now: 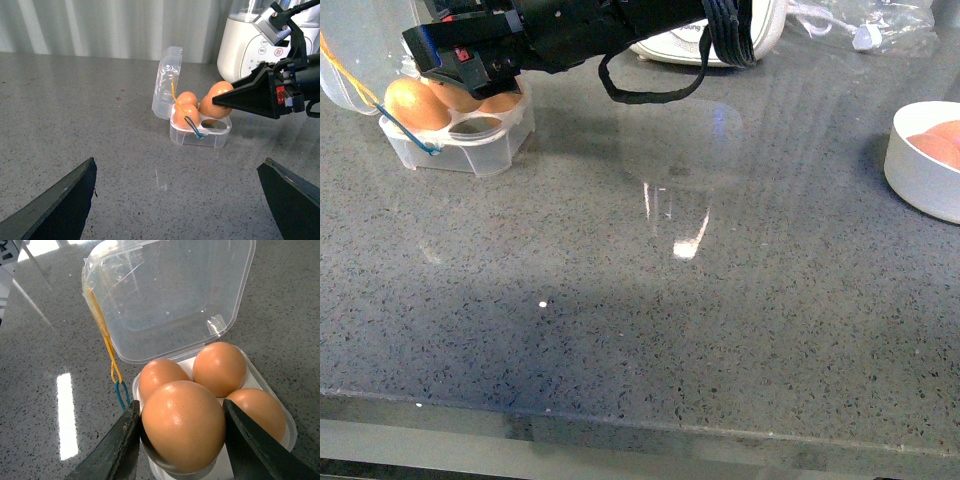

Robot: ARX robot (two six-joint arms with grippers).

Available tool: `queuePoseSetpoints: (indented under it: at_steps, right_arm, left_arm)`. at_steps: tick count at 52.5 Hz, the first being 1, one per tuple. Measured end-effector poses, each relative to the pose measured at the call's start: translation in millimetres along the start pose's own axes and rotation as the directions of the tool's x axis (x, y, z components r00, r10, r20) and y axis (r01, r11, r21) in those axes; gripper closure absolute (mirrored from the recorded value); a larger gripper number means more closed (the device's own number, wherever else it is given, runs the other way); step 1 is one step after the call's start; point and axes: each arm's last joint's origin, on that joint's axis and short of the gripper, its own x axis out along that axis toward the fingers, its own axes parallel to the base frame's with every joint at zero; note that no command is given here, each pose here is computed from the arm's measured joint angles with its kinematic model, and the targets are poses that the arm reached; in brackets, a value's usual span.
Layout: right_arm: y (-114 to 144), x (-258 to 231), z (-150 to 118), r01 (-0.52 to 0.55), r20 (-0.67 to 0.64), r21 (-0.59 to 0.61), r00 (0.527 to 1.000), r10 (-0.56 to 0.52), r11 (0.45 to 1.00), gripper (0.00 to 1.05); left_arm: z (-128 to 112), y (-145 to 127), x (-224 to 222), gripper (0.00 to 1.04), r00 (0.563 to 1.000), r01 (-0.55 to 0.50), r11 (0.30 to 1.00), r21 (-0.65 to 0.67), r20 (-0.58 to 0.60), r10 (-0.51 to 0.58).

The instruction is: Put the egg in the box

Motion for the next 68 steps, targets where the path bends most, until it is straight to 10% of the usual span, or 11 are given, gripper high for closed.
queuePoseSetpoints:
  at_steps: [24, 45, 52, 68]
  right_arm:
    - [-1.4, 3.2, -6.0, 0.014, -0.026, 0.008, 1.0, -0.013, 1.0, 0.64]
    - [-2.0, -14.8, -8.9, 0.041, 0.025, 0.033, 0.999, -0.042, 0.999, 0.06]
    - [-3.1, -36.9, 4.2, 0.108, 0.109, 0.047, 0.988, -0.113, 0.993, 0.08]
    - [-2.8, -159.2, 2.1, 0.471, 0.307, 0.201, 0.802, -0.512, 0.859, 0.07]
  left_arm:
    - [0.0, 0.0, 0.0, 0.07, 1.0, 0.0, 1.0, 0.0, 0.0, 0.0]
    - [0.0, 0.0, 0.0, 0.07, 1.0, 0.0, 1.0, 0.0, 0.0, 0.0]
    - [0.0, 0.0, 0.0, 0.07, 1.0, 0.0, 1.0, 0.0, 0.0, 0.0]
    - [0.0, 0.0, 0.0, 0.07, 1.0, 0.0, 1.0, 0.0, 0.0, 0.0]
